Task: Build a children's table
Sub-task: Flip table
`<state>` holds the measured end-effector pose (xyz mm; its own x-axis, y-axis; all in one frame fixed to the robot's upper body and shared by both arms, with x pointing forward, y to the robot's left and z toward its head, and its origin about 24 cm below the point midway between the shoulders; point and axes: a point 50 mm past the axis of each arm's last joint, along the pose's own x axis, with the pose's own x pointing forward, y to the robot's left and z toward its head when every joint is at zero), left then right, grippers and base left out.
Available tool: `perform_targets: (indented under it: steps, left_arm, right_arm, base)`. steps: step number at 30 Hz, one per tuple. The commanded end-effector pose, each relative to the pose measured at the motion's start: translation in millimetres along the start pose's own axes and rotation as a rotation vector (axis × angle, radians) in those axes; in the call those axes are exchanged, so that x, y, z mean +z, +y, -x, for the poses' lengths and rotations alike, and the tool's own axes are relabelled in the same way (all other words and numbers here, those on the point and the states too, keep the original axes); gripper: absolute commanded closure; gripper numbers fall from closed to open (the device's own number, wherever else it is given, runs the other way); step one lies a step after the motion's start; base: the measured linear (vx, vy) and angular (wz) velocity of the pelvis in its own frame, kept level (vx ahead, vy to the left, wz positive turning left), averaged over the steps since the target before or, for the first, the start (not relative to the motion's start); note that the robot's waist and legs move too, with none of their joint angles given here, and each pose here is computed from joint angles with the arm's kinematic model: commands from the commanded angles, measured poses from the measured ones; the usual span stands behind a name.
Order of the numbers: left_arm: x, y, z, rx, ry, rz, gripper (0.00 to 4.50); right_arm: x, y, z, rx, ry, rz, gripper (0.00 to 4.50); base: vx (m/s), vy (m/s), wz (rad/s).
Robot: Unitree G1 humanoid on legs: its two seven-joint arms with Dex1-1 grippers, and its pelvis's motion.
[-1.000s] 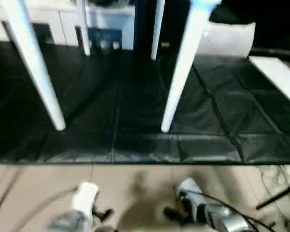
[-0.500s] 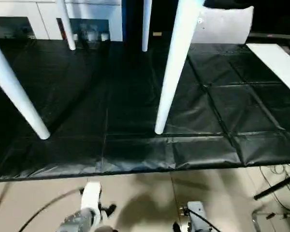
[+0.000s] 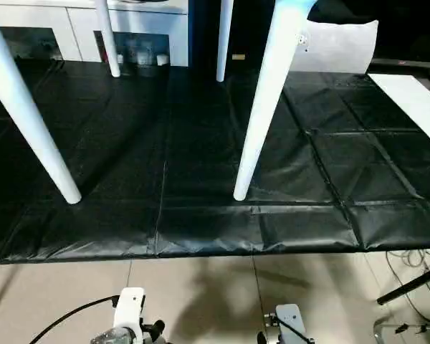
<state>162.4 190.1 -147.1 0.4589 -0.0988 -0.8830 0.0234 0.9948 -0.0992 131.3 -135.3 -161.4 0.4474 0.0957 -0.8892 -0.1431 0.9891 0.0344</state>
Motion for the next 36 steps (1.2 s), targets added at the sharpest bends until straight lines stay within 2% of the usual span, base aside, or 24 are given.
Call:
perform_targets:
  steps: [1, 36]
  left_arm:
    - [-10.6, -2.5, 0.2, -0.005, 0.033, 0.005, 0.08]
    - [-10.6, -2.5, 0.2, -0.005, 0.033, 0.005, 0.08]
  right_arm:
    - [-17.7, -7.8, 2.9, -0.011, 0.083, -0.003, 0.00]
    - [-17.7, -7.8, 2.9, -0.011, 0.083, -0.003, 0.00]
  base:
    - [0.000, 0.000, 0.00]
    - [0.000, 0.000, 0.00]
